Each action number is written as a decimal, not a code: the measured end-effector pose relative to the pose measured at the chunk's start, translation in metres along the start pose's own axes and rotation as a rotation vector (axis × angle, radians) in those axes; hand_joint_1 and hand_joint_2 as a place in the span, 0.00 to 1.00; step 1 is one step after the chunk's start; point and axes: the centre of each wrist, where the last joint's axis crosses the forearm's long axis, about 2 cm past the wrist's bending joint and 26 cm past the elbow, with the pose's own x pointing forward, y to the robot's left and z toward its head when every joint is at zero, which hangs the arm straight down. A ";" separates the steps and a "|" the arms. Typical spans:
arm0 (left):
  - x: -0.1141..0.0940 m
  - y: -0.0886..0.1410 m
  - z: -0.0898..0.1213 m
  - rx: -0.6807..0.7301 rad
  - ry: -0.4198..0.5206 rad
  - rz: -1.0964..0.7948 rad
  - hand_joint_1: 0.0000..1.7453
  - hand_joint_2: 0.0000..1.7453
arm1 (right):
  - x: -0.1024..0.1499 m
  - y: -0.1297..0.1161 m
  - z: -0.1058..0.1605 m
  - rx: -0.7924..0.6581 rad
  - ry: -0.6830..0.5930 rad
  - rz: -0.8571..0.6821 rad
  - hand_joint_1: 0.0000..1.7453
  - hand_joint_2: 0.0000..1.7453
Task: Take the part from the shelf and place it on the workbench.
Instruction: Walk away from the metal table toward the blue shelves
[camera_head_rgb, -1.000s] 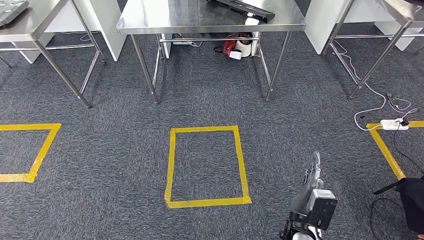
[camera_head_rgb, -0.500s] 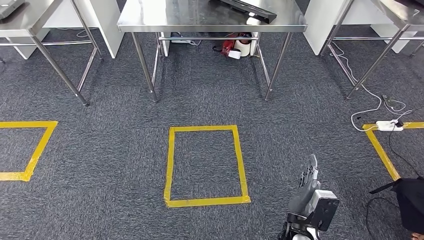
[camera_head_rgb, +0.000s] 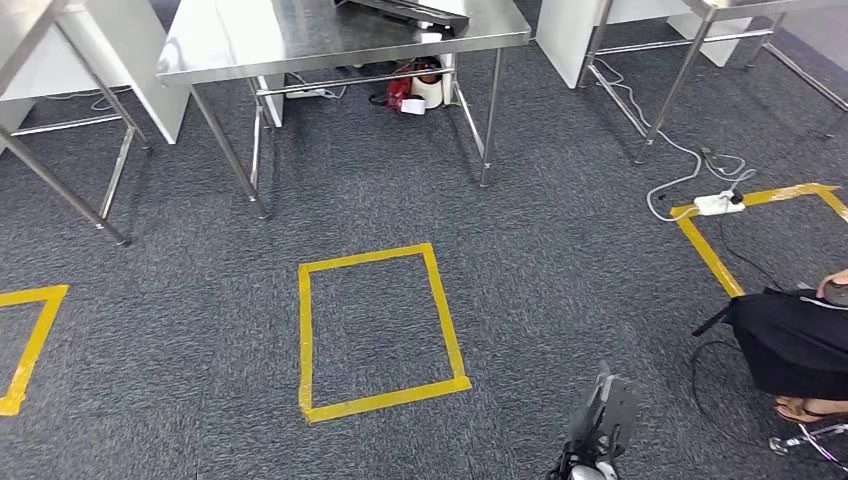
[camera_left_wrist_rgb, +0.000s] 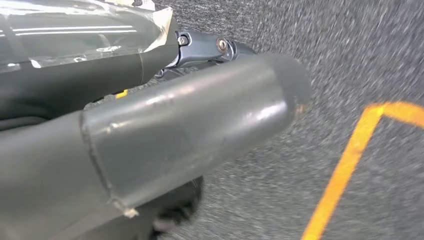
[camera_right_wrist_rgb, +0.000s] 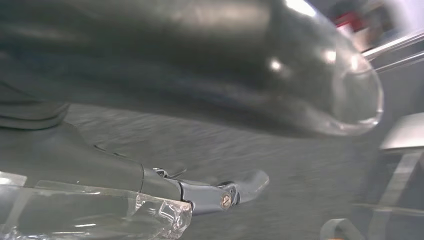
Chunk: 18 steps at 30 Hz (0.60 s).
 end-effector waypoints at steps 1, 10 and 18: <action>0.000 0.000 0.000 0.001 0.001 -0.001 0.00 0.00 | -0.008 0.000 0.005 -0.004 0.040 0.006 0.00 0.00; 0.002 -0.001 -0.001 0.002 -0.013 -0.001 0.00 0.00 | -0.040 0.004 0.033 0.039 0.340 0.175 0.00 0.00; -0.002 -0.003 0.001 -0.009 -0.015 -0.006 0.00 0.00 | -0.066 -0.006 0.068 0.128 0.624 0.083 0.00 0.00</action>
